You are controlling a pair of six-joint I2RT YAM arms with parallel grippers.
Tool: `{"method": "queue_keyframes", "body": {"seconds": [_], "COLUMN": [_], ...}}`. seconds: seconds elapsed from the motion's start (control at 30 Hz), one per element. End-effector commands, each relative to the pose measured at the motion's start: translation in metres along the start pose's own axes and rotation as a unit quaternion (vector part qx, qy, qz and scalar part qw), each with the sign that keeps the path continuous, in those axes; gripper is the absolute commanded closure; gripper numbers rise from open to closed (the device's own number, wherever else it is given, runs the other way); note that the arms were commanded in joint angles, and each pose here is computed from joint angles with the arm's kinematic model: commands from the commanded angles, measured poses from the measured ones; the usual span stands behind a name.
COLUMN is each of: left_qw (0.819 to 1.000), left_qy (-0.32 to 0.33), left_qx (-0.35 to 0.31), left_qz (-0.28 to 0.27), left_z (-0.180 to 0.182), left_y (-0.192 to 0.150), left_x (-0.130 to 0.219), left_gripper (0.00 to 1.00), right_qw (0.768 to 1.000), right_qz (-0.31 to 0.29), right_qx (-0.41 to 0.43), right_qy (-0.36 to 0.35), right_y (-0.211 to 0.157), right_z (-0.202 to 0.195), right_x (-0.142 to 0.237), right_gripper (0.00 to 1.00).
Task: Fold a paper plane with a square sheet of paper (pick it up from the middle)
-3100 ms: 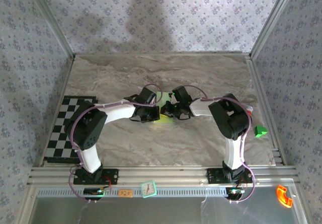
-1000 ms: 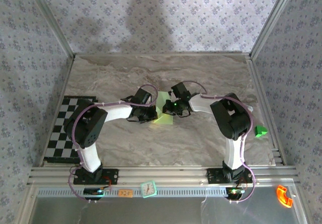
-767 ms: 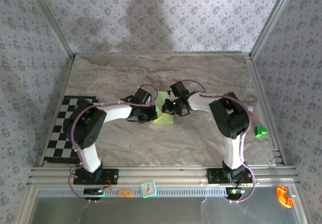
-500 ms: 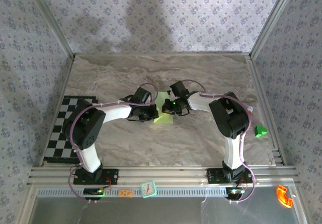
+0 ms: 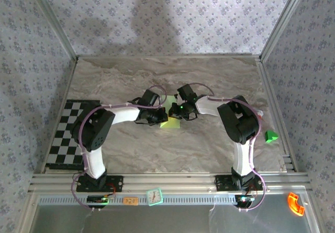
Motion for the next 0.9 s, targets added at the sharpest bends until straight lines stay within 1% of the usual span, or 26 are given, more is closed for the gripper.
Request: {"method": "queue_keyframes", "body": {"seconds": [0.0,0.17,0.3,0.53,0.67,0.73,0.77,0.87], "left_qw": [1.0,0.999,0.999,0.997,0.996,0.996,0.996,1.0], "left_qy": [0.006,0.03,0.036,0.036,0.043,0.049,0.054,0.018], "left_qx": [-0.009,0.008,0.017,0.013,0.012,0.013,0.014,-0.002], "left_qz": [-0.001,0.018,0.034,0.067,0.081,0.08,0.07,0.003], "left_z": [0.001,0.016,0.025,0.033,0.038,0.04,0.037,0.009], "left_y": [0.006,-0.007,-0.022,-0.048,-0.061,-0.063,-0.061,-0.04], "left_x": [-0.008,-0.012,-0.009,0.006,0.014,0.019,0.024,0.05], "left_gripper": [0.95,0.98,1.0,1.0,1.0,1.0,1.0,1.0], "right_qw": [0.997,0.995,0.992,0.987,0.987,0.988,0.989,0.992], "right_qz": [0.041,0.045,0.052,0.065,0.064,0.062,0.062,0.058], "right_qx": [-0.028,-0.033,-0.04,-0.053,-0.054,-0.052,-0.051,-0.045], "right_qy": [-0.063,-0.082,-0.105,-0.137,-0.135,-0.129,-0.123,-0.102], "right_y": [-0.021,-0.024,-0.028,-0.032,-0.032,-0.031,-0.031,-0.03], "right_z": [-0.035,-0.043,-0.053,-0.071,-0.072,-0.07,-0.069,-0.062], "right_x": [-0.02,-0.021,-0.022,-0.024,-0.024,-0.024,-0.024,-0.023], "right_gripper": [0.98,0.98,0.98,0.98,0.98,0.98,0.98,0.98]}}
Point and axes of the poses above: each hand's point on the last joint's axis, 136 mm out from that joint toward the fingers, its own x axis back along the fingers, its own z axis along the line the jaws close on, y = z × x, the point moved 6 cm from there along x, back along the fingers, and after that the axes turned 5 degrees about -x, right-handed, at the moved point
